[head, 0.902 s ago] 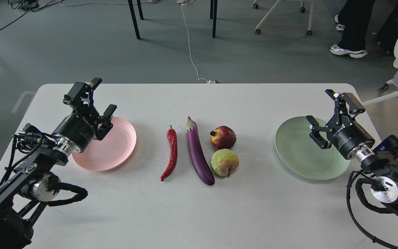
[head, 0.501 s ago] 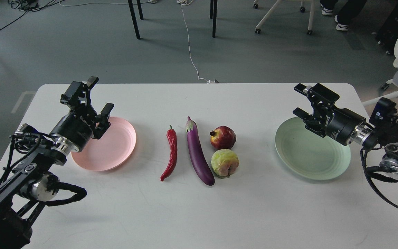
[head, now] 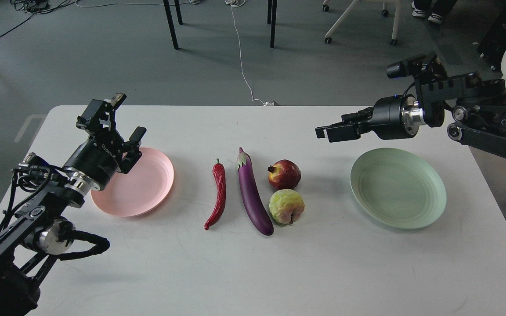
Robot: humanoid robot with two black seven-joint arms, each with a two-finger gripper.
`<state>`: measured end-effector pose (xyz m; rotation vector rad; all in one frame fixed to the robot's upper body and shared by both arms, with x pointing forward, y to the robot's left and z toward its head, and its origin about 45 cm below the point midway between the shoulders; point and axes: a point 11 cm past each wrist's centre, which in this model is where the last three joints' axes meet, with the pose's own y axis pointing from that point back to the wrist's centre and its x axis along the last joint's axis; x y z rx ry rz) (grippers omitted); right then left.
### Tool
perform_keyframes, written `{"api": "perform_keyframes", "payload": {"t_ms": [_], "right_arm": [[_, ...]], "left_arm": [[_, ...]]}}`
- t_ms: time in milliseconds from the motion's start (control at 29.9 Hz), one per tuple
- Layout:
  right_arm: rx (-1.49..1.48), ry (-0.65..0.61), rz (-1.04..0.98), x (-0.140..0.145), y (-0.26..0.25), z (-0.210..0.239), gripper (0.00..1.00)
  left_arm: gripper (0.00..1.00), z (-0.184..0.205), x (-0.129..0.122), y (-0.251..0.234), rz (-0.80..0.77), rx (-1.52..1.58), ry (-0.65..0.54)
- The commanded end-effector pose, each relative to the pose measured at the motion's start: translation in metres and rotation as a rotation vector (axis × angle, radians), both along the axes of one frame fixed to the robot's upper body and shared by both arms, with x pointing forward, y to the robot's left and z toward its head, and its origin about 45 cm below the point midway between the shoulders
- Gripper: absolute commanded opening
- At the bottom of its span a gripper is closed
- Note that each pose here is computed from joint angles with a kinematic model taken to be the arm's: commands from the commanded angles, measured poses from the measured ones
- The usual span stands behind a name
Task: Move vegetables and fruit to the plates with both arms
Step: 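Reach the right gripper over to the red apple and grasp it, then carry the red apple onto the green plate and release it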
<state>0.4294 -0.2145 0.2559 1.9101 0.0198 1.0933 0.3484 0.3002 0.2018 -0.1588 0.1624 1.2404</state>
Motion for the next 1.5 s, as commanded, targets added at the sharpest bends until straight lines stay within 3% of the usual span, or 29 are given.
{"api": "perform_keyframes", "payload": {"t_ms": [0, 468, 702, 802, 1002, 1270, 1470], "right_arm": [[-0.093, -0.008, 0.094, 0.000, 0.026, -0.016, 0.99], [-0.215, -0.064, 0.263, -0.006, 0.075, -0.066, 0.98], [-0.206, -0.040, 0.264, -0.014, 0.074, -0.082, 0.91], [-0.198, -0.043, 0.265, -0.015, 0.073, -0.086, 0.80], [-0.218, -0.062, 0.280, -0.015, 0.066, -0.088, 0.48], [-0.232, -0.092, 0.282, -0.008, 0.062, -0.075, 0.39], [-0.246, -0.205, 0.228, 0.021, 0.036, -0.020, 0.39]], "left_arm": [[1.00, 0.000, -0.002, 0.000, -0.001, -0.002, -0.002], [1.00, -0.001, -0.003, 0.002, -0.004, 0.012, 0.004], [1.00, -0.001, -0.003, 0.003, -0.005, 0.015, 0.004], [1.00, -0.001, -0.003, 0.002, -0.005, 0.013, 0.004], [1.00, -0.002, -0.003, 0.000, -0.009, 0.013, 0.007], [1.00, 0.000, -0.002, 0.000, -0.009, 0.011, 0.000], [1.00, 0.002, 0.000, -0.001, -0.011, 0.009, -0.006]]}}
